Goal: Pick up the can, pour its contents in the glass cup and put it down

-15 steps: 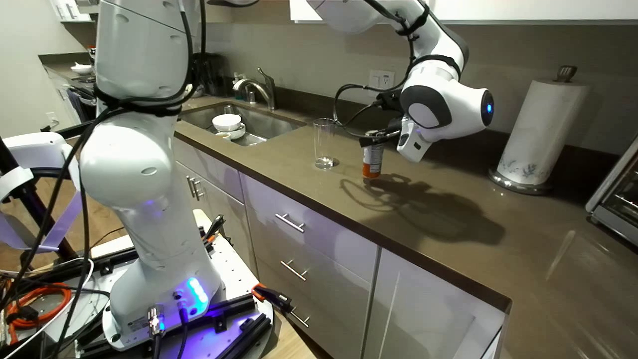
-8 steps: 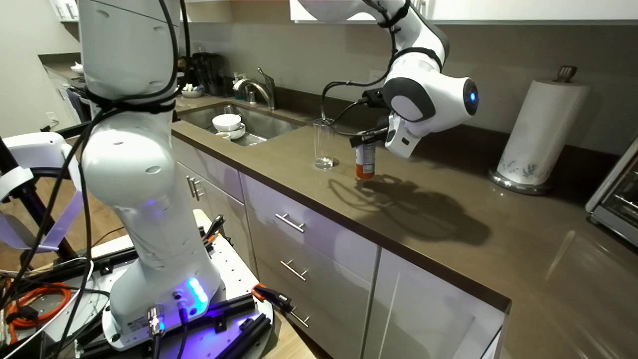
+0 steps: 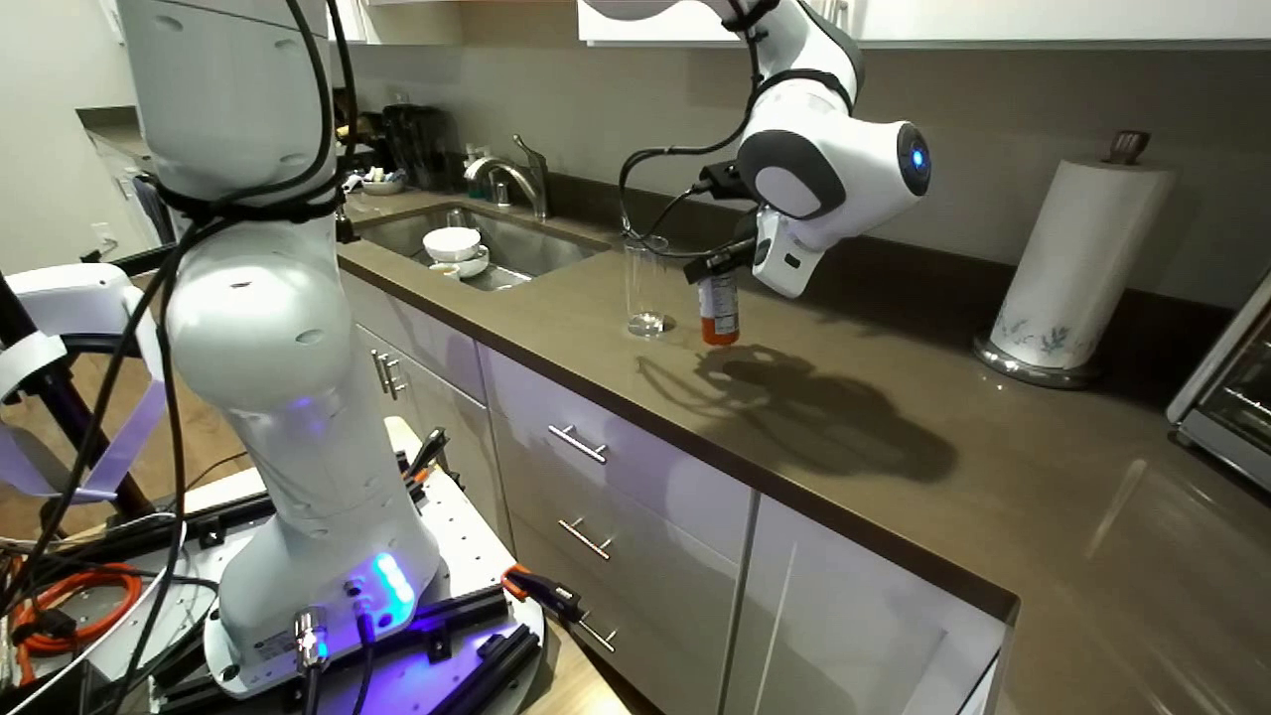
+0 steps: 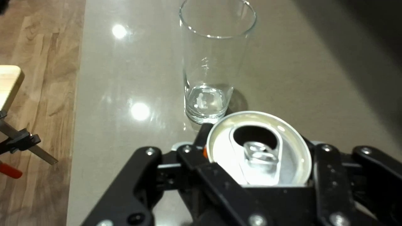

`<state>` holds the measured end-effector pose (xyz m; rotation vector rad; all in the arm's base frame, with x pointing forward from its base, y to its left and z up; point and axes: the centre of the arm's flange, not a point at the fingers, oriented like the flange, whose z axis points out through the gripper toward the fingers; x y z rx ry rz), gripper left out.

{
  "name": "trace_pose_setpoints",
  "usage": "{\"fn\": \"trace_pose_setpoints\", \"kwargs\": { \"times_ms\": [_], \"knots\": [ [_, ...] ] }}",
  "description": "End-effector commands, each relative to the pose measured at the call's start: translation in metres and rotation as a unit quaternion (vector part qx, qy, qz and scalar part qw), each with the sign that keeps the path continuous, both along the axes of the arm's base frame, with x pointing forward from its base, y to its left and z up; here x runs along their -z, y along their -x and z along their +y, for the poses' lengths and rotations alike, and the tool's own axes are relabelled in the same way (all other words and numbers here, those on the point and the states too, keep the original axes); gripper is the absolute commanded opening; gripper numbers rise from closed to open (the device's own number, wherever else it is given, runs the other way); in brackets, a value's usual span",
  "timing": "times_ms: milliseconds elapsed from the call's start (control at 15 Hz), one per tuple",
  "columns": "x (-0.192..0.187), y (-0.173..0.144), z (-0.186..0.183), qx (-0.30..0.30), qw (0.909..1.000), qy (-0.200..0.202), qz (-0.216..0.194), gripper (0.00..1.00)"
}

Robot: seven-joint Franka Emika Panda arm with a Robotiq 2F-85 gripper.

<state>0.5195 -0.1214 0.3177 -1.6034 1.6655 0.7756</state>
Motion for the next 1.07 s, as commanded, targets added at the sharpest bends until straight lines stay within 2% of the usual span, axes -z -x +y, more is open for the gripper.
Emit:
{"fn": "trace_pose_setpoints", "kwargs": {
  "times_ms": [0, 267, 600, 867, 933, 1000],
  "knots": [
    [-0.021, 0.007, 0.010, -0.003, 0.9996, 0.025, -0.015, 0.40],
    [-0.033, 0.005, 0.017, -0.012, 0.9983, 0.051, -0.026, 0.35],
    [-0.046, 0.003, 0.023, -0.024, 0.9963, 0.074, -0.035, 0.37],
    [-0.056, 0.003, 0.029, -0.032, 0.9957, 0.082, -0.030, 0.35],
    [-0.058, 0.003, 0.030, -0.033, 0.9957, 0.083, -0.027, 0.30],
    [-0.060, 0.004, 0.031, -0.032, 0.9957, 0.084, -0.025, 0.34]
  ]
}}
